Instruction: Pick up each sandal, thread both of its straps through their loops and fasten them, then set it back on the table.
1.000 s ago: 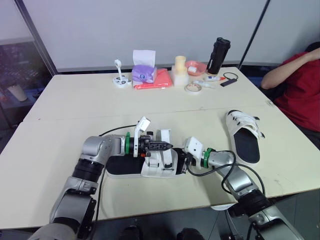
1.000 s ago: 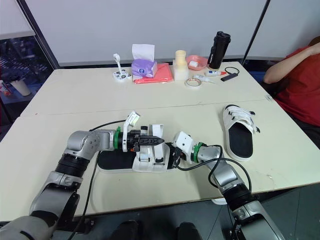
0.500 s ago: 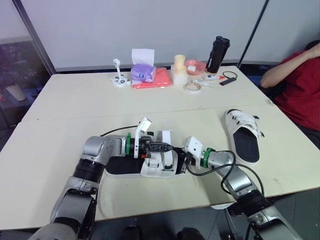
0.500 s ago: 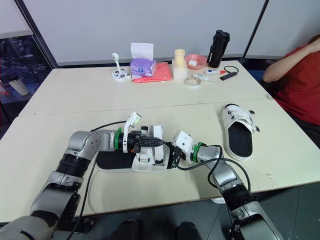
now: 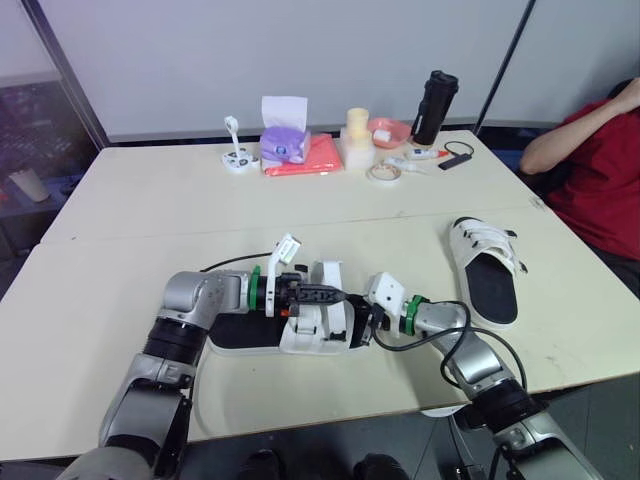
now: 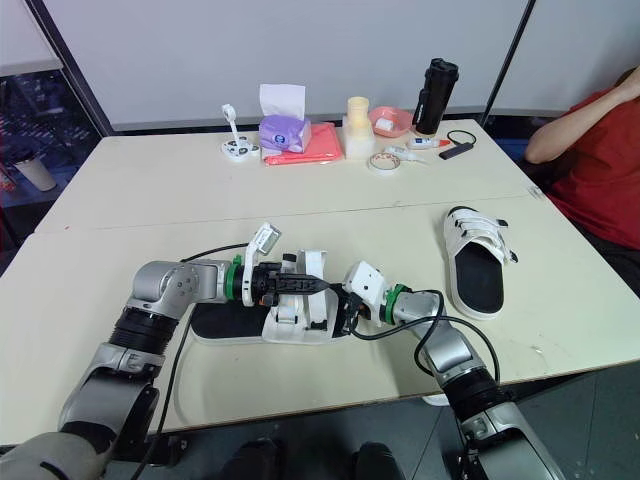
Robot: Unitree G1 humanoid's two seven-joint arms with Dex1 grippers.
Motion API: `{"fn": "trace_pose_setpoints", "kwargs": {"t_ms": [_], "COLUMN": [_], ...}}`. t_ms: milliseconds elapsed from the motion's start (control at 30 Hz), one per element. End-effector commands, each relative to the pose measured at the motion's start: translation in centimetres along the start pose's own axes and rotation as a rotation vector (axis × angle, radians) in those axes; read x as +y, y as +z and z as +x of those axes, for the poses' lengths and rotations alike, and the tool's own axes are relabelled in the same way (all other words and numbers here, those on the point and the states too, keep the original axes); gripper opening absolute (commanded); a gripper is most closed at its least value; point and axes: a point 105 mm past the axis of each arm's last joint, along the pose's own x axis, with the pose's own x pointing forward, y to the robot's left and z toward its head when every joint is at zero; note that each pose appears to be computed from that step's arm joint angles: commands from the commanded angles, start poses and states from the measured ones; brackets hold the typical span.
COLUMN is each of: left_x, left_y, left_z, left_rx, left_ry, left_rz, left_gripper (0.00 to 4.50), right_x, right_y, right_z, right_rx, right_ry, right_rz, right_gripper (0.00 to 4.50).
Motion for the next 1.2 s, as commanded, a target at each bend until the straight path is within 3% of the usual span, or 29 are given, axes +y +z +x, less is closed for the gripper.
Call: {"fn": "trace_pose_setpoints", "kwargs": {"t_ms": [33,200,600,767,1200], "left_x": [-0.4,0.4,-1.6,-2.7,-1.2], "left_y": [-0.8,-2.9,0.4,0.4,1.1], "left_z": [0.2,0.0,0.4,0.7,0.0], "left_rx": [0.059,0.198,0.176,0.220,0.278], "left_ry": [-0.003,0.035,-0.033,-0.072,-0.004], "left_rz": [0.069,0.216,0.459,0.542,0.692], "left_gripper": [0.04,0.04,0.04,0.04,0.04], "right_x": [2.8,2.8,2.8,2.8,2.8], "right_y": [-7.7,-7.7,-7.6,-7.6,-7.7], "right_z": [-1.2,-1.2,-1.1,-1.0,-0.9], "right_rx": [0.288,0.287,0.282,0.281,0.281], "right_ry": [0.033,0.031,0.028,0.027,0.027], "right_rz": [0.135,0.133,0.136,0.137,0.142], "right_gripper": [0.00,0.00,0.00,0.00,0.00]}}
